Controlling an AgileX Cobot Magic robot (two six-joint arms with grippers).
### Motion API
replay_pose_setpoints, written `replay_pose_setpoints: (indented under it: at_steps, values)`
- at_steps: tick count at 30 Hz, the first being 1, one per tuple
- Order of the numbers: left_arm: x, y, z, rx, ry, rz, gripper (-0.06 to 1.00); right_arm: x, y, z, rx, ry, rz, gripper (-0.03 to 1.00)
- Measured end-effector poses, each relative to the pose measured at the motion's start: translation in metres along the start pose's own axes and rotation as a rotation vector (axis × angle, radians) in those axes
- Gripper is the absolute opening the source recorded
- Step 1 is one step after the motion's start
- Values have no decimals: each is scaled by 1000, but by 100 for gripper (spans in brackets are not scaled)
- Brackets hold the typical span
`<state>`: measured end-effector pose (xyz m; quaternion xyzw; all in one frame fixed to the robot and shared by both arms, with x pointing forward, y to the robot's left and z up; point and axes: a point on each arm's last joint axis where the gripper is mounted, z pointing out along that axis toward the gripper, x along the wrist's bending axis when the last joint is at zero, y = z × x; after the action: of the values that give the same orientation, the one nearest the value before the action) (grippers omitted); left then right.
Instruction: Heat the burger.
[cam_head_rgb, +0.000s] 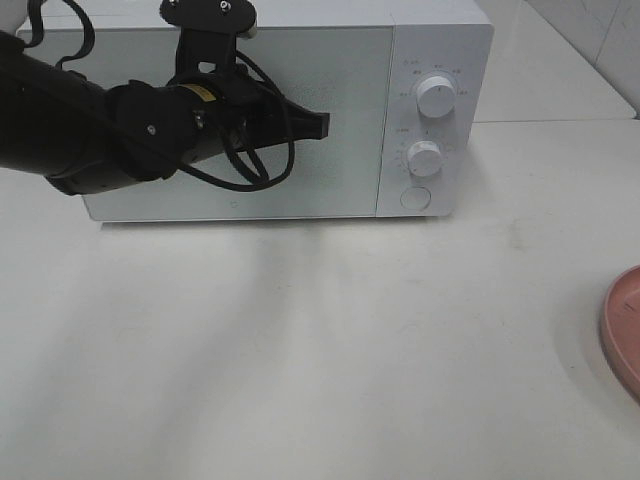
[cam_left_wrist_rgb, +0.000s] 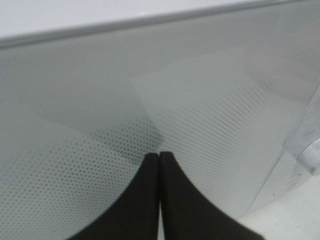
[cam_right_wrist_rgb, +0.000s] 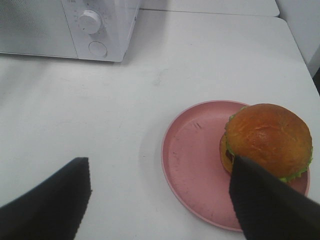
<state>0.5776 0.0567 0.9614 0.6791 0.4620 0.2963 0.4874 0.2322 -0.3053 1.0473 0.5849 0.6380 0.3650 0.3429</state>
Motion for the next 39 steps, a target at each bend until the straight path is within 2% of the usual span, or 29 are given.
replay_pose_setpoints:
  at_steps: [8,13,14,15,16,17,18,20,21,22,24,25,26,27,29,30,31,33,37,39]
  values:
    - [-4,11,-10,43,-49,-1,0,0,0,0,0,0,0,77]
    - [-10,7,-26,138,-109,7,3,0,0,0,0,0,0,77]
    - [-12,1,-32,215,-141,12,18,0,0,0,0,0,0,77]
    - [-12,1,-32,215,-141,12,18,0,0,0,0,0,0,77]
    - [-13,-2,-35,249,-154,13,27,0,0,0,0,0,0,77]
    - [-15,-9,-40,327,-186,15,57,0,0,0,0,0,0,77]
    - [-15,-9,-40,327,-186,15,57,0,0,0,0,0,0,77]
    - [-18,-12,-49,415,-232,27,88,0,0,0,0,0,0,77]
    - [-18,-12,-49,415,-232,27,88,0,0,0,0,0,0,77]
    - [-19,-13,-55,467,-263,50,95,0,0,0,0,0,0,77]
    - [-20,-13,-57,486,-274,62,96,0,0,0,0,0,0,77]
    - [-21,-14,-62,531,-298,90,97,0,0,0,0,0,0,77]
    - [-21,-14,-62,531,-298,90,97,0,0,0,0,0,0,77]
    - [-21,-15,-69,585,-324,126,97,0,0,0,0,0,0,77]
    - [-21,-15,-72,609,-334,138,97,0,0,0,0,0,0,77]
    - [-21,-15,-81,672,-363,165,97,0,0,0,0,0,0,77]
    - [-21,-15,-81,672,-363,165,97,0,0,0,0,0,0,77]
    - [-21,-13,-96,756,-400,199,97,0,0,0,0,0,0,77]
    - [-18,-8,-111,824,-419,196,97,0,0,0,0,0,0,77]
    - [-6,0,-121,862,-394,142,97,0,0,0,0,0,0,77]
